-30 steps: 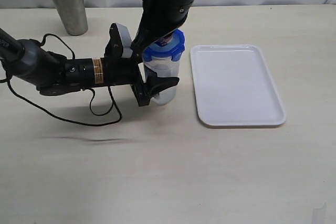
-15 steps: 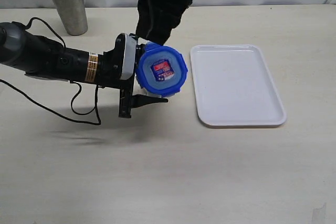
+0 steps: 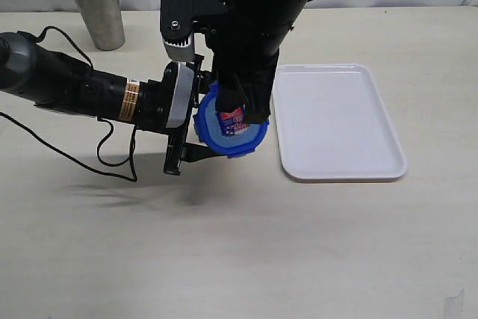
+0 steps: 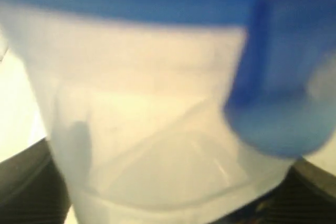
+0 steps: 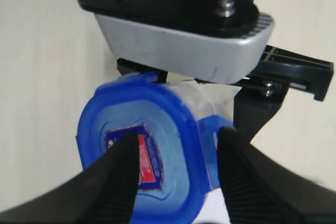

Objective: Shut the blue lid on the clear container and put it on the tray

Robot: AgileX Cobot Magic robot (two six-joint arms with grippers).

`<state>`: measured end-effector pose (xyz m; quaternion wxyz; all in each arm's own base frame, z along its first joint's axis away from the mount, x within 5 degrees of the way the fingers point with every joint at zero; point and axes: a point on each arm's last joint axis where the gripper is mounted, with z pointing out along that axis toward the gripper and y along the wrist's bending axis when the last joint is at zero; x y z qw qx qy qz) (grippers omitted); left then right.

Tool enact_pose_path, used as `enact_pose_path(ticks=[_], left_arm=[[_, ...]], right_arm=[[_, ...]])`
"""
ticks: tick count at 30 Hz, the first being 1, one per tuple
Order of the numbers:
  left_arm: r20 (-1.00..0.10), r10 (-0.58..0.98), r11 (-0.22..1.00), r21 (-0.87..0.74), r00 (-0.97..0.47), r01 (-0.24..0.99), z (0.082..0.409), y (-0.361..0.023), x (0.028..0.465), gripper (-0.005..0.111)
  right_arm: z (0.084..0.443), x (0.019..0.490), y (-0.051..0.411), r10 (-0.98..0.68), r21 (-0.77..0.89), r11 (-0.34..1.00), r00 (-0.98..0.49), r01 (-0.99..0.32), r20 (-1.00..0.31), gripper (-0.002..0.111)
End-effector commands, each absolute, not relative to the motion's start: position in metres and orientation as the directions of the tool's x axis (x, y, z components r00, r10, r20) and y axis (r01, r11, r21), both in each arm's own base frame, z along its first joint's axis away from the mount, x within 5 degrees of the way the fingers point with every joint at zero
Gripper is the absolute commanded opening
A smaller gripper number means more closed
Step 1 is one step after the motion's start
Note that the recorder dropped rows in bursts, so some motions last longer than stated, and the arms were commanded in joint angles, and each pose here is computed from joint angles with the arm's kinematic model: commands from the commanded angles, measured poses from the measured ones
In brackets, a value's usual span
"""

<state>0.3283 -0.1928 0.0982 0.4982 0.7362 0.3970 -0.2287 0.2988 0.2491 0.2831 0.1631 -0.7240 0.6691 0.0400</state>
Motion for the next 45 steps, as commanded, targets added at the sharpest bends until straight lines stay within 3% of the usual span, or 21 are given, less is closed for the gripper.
enact_pose_path(ticks=[1,12,23,45], left_arm=[[-0.740,0.348,-0.178,0.550,0.575,0.816,0.101,-0.193,0.328,0.000],[-0.804,0.281,-0.098,0.519,0.524,0.849,0.110,-0.196,0.329,0.000],[-0.808,0.274,-0.095,0.516,0.521,0.851,0.110,-0.196,0.328,0.000],[-0.837,0.236,-0.054,0.496,0.494,0.866,0.115,-0.198,0.329,0.000]], right_arm=[[0.267,0.302,0.252,-0.964,-0.139,-0.063,0.097,-0.988,-0.248,0.045],[0.259,0.302,0.252,-0.973,-0.093,-0.017,0.038,-0.996,-0.229,0.038],[0.242,0.304,0.253,-0.983,-0.031,-0.026,0.032,-0.999,-0.181,0.032],[0.232,0.300,0.247,-0.992,0.003,-0.015,0.014,-1.000,-0.128,0.030]])
